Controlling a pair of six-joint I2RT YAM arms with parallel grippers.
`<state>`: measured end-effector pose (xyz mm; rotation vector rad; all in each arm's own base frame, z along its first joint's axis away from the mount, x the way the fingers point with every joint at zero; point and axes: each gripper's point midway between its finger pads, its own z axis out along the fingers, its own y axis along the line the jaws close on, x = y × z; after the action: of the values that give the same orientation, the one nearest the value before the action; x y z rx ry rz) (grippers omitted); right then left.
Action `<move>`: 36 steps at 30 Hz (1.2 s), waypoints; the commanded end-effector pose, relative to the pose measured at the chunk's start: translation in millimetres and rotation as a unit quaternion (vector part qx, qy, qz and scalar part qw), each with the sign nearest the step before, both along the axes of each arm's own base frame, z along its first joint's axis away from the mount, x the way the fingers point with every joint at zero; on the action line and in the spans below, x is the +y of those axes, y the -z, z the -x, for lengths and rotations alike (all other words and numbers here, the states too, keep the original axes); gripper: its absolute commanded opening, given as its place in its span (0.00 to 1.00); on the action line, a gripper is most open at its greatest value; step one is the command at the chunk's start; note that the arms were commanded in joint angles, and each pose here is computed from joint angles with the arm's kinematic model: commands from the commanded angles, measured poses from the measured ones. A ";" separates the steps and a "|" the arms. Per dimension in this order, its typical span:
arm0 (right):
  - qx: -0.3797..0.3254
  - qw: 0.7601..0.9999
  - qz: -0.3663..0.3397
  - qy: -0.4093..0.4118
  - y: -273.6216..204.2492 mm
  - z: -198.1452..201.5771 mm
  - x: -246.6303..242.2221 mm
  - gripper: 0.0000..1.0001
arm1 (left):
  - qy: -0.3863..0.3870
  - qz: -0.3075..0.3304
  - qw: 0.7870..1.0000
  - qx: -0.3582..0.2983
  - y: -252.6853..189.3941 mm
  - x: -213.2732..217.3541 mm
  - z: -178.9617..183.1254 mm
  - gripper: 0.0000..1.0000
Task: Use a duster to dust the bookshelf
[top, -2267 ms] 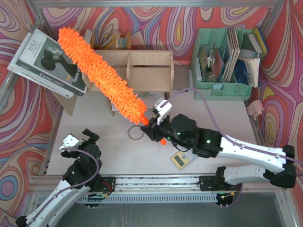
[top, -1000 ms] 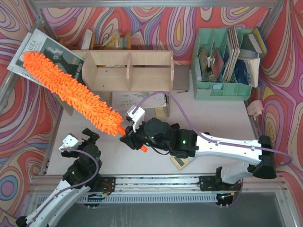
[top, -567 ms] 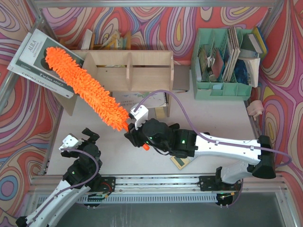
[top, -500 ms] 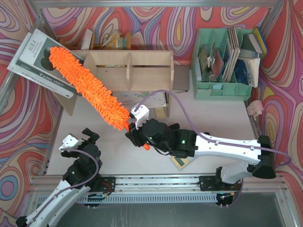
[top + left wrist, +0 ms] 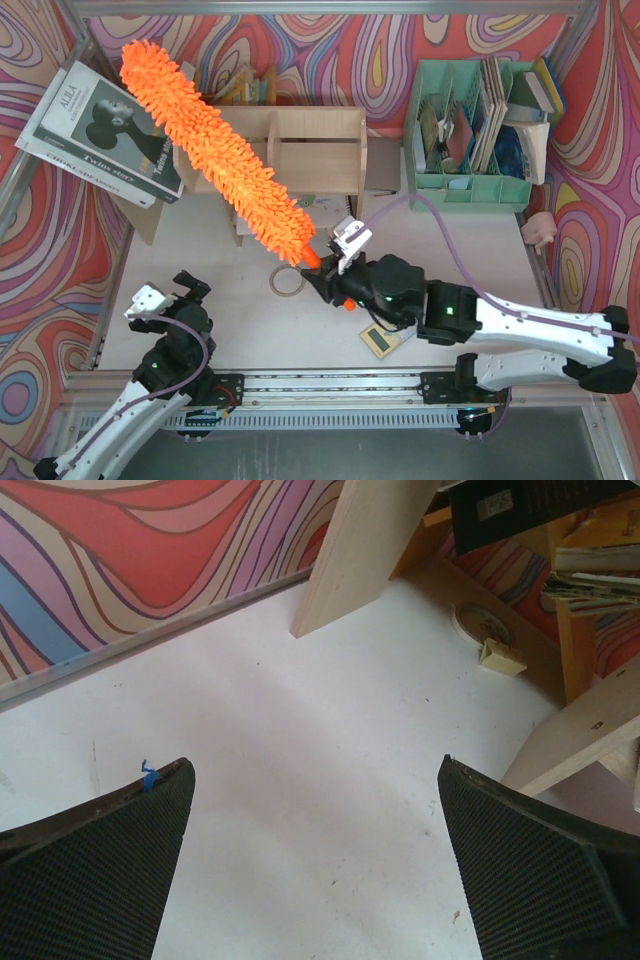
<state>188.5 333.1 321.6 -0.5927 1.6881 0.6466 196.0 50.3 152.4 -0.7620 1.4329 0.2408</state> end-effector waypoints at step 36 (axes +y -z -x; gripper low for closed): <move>-0.210 0.974 0.083 -0.034 31.3 -4.3 -56.4 0.00 | 0.468 0.159 0.858 -0.139 -200.5 -186.8 -25.7 0.98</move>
<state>197.0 268.4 251.2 -0.9021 1.4340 0.2975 223.4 -120.2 321.6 -0.2883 1.5016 -0.7214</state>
